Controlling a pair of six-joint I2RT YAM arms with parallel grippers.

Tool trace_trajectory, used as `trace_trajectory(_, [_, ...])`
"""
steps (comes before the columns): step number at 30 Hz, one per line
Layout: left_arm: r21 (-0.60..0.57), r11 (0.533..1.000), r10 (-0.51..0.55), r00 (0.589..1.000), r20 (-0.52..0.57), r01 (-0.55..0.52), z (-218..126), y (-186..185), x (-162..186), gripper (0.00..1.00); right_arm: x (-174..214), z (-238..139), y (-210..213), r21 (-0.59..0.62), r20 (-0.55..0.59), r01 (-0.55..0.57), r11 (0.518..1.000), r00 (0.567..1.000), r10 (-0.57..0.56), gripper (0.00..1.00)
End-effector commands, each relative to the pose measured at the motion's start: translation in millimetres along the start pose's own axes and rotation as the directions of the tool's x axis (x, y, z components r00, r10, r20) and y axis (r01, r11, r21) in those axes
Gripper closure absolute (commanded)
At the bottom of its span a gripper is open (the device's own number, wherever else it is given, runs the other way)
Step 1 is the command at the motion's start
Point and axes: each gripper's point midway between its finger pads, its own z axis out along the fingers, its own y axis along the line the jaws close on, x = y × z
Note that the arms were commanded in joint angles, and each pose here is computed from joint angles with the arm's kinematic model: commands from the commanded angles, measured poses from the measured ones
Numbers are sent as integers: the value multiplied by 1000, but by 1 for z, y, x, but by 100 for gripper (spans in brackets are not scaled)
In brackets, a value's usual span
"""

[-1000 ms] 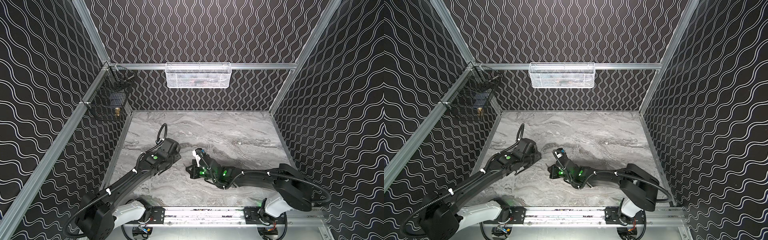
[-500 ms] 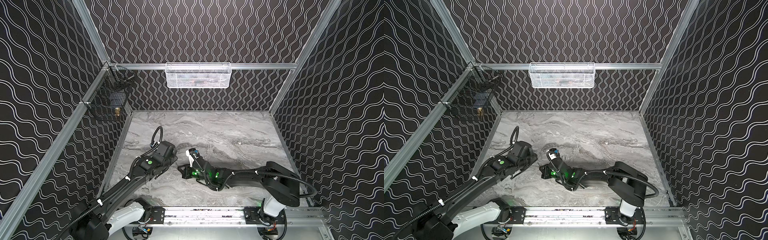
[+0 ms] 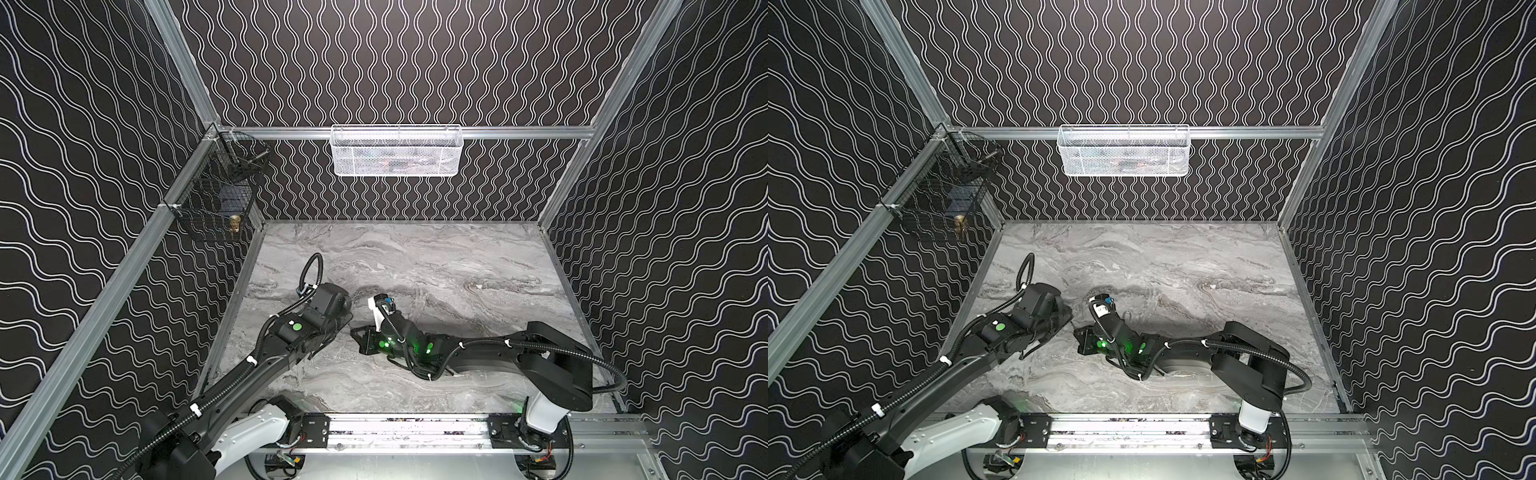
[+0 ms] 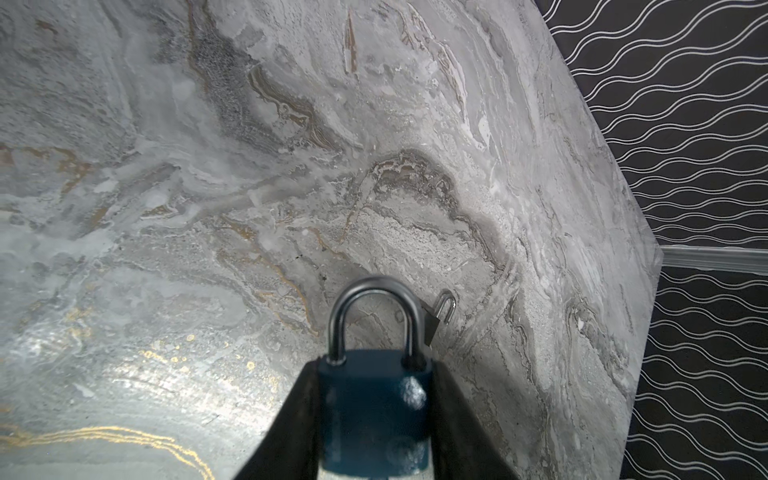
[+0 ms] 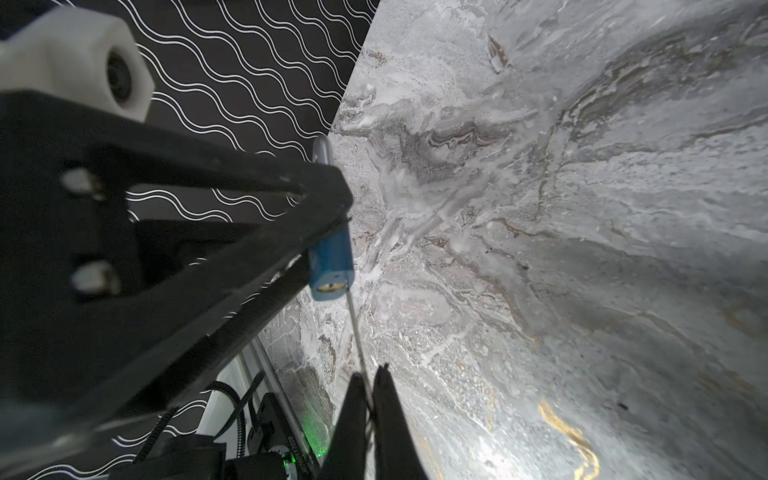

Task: Unlock with the key

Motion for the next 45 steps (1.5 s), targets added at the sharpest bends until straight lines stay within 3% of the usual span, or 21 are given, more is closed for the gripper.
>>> trace_trajectory(1, [4,1000,-16,1000,7,16,0,-1,-1,90,-11,0,11,-34,46,1,999,999,1,100])
trace_trajectory(22, [47,999,-19,1000,18,18,-7,-7,-3,91,-24,4,9,-54,26,-70,996,997,71,100])
trace_trajectory(31, [32,999,5,999,32,-6,-10,-10,4,92,-27,3,17,-70,14,-26,997,1000,27,100])
trace_trajectory(41, [66,997,37,999,-38,-35,-9,-17,22,94,-47,1,40,-128,2,45,991,999,-45,100])
trace_trajectory(45, [67,998,20,1000,-4,-20,-14,-15,15,94,-46,-5,40,-139,10,53,989,999,-52,100])
